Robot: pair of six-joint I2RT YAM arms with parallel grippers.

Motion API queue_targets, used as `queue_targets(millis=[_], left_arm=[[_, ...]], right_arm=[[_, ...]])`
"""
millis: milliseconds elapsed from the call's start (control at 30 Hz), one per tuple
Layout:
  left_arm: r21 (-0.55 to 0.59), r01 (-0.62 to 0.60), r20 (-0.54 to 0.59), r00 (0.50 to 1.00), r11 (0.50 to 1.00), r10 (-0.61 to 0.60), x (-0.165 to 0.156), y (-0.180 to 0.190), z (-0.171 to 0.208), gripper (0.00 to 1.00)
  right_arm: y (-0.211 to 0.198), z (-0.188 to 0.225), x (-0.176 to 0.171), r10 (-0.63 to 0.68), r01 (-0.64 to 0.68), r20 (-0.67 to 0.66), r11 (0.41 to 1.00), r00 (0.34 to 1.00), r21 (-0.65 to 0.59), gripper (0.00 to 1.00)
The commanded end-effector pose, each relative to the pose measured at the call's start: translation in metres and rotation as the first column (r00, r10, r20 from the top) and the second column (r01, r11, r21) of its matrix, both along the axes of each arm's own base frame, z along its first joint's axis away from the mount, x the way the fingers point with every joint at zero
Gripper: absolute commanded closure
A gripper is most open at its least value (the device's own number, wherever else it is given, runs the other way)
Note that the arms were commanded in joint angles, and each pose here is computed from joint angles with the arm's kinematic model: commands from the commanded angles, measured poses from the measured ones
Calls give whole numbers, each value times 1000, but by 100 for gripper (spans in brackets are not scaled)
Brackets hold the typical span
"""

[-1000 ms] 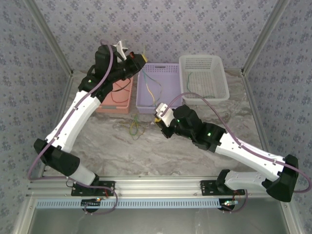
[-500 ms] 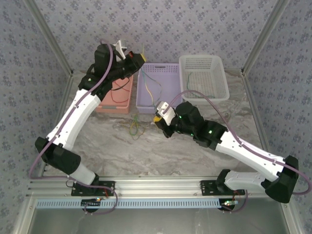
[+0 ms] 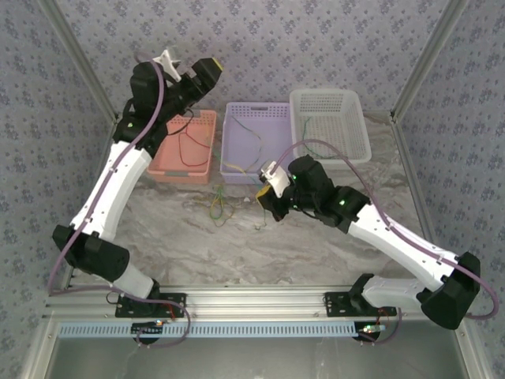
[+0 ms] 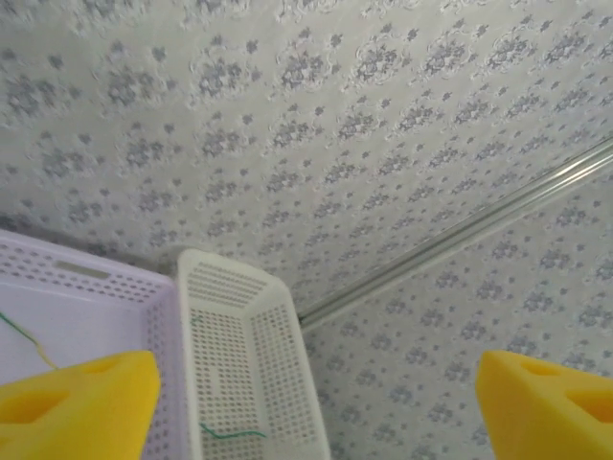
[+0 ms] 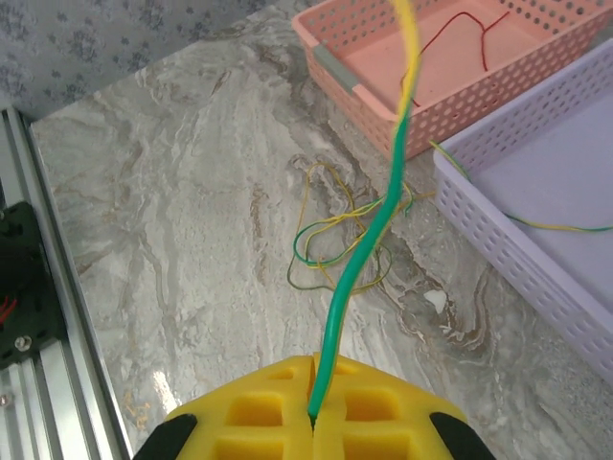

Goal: Untangle the cables

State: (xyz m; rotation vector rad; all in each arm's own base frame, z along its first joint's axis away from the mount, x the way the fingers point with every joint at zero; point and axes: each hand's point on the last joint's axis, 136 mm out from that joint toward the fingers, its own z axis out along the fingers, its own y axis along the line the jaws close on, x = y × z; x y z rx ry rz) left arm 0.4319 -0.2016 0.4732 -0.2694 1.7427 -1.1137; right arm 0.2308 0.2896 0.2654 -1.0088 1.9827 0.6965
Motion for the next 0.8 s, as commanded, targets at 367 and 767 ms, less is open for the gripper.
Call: queue_targets(millis=[367,767], left_arm=[[77,-105,-15,994,991,106,-112,58,-50,24],[208,26,-213,977,978,19,-151,38,-185,37]], right_arm=[[-37,119,102,-245,224,32,927,969,300,100],[-22,114,222,-298,260,59,900,953,351,100]])
